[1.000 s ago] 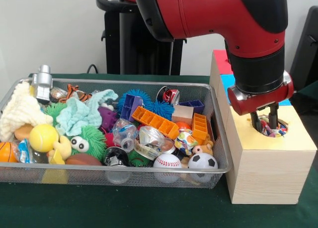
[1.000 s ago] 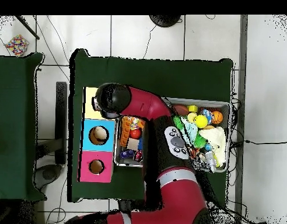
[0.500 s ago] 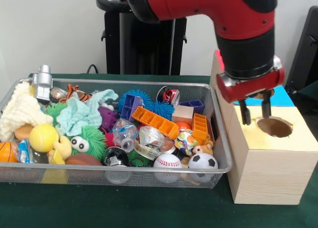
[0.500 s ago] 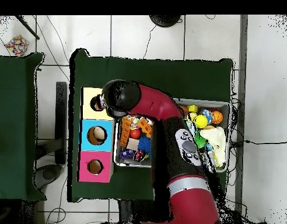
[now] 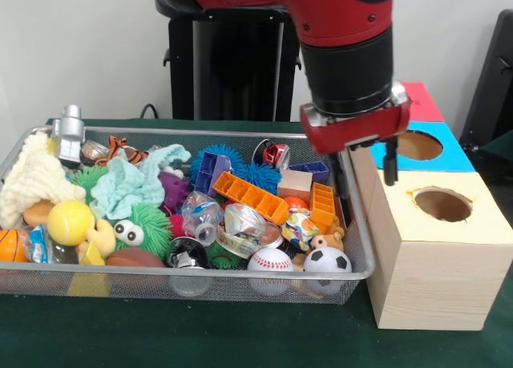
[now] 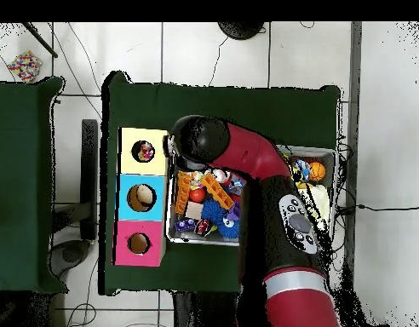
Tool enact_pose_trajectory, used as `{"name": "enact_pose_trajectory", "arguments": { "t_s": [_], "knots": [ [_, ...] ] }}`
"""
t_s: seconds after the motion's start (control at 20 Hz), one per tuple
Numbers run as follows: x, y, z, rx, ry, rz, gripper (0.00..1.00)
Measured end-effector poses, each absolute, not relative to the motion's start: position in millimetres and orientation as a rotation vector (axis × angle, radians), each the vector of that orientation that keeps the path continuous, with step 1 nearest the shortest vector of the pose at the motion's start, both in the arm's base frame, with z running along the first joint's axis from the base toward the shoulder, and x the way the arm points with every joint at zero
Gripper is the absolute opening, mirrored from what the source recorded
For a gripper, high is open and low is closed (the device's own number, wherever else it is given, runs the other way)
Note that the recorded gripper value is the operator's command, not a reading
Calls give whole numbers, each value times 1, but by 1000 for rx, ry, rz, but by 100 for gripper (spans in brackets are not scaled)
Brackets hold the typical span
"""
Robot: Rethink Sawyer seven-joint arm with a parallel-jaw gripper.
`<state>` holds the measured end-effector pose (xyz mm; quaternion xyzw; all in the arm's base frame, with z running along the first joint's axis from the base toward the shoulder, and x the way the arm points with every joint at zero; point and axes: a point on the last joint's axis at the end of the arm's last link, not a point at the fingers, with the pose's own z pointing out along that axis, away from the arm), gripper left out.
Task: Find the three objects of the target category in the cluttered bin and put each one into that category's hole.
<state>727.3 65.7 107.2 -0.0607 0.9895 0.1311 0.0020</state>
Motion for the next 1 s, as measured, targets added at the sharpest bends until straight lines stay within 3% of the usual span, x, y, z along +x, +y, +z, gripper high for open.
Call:
{"name": "enact_pose_trajectory", "arguments": {
  "t_s": [0.45, 1.0],
  "knots": [
    [701, 25, 94, -260, 3186, 175, 100],
    [696, 4, 94, -305, 3197, 4, 100]
  ]
}}
